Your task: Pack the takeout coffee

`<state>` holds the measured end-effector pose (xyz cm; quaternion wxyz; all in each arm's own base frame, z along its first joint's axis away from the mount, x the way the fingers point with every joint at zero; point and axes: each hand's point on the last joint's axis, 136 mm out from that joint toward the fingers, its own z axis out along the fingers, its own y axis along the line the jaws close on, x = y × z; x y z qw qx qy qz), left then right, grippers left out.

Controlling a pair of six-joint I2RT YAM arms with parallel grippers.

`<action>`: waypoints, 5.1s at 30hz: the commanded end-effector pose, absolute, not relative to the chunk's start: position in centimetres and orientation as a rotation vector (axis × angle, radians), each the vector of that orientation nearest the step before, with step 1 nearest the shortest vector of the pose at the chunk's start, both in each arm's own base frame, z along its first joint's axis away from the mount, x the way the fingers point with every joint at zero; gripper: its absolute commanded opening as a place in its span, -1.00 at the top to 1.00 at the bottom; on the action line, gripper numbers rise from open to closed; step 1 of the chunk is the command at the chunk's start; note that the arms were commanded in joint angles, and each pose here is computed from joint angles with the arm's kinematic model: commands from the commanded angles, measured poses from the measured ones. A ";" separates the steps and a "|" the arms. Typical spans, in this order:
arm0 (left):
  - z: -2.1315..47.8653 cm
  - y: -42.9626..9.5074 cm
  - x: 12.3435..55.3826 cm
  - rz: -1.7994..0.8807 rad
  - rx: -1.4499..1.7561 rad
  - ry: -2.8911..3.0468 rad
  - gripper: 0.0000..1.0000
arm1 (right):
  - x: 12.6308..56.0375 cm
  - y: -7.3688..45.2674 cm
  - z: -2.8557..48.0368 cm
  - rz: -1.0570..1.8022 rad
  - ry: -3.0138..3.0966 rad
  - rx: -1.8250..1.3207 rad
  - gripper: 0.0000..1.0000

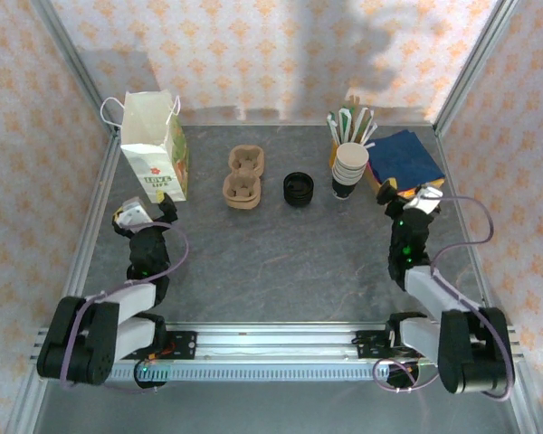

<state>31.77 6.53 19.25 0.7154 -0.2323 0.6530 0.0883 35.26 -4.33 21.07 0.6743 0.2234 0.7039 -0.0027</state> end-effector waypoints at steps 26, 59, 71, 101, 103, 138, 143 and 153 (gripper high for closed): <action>24.5 -6.1 33.9 -0.388 -0.408 1.977 -0.98 | 43.5 4.7 21.9 0.194 2.331 0.636 -0.30; 23.1 -7.8 34.8 -0.455 -0.363 2.019 -0.95 | 46.2 5.6 20.1 0.207 2.376 0.633 0.53; 22.9 -7.6 34.7 -0.437 -0.360 2.026 -0.94 | 46.9 5.9 19.8 0.228 2.371 0.643 0.63; 26.9 -5.6 34.4 -0.304 -0.360 1.961 -0.97 | 41.6 8.0 37.7 0.468 2.179 0.424 0.97; 27.1 -5.5 34.2 -0.306 -0.361 1.951 -0.97 | 40.3 8.4 38.9 0.493 2.159 0.403 0.97; 23.9 -6.3 33.6 -0.389 -0.394 1.990 -0.95 | 28.4 25.7 14.3 0.409 2.468 -0.003 0.96; 23.7 -6.2 33.6 -0.382 -0.394 1.993 -0.95 | 28.1 25.4 12.7 0.388 2.495 -0.005 0.96; 23.4 -6.1 33.4 -0.379 -0.404 1.998 -0.95 | 27.7 24.8 11.7 0.366 2.509 0.002 0.87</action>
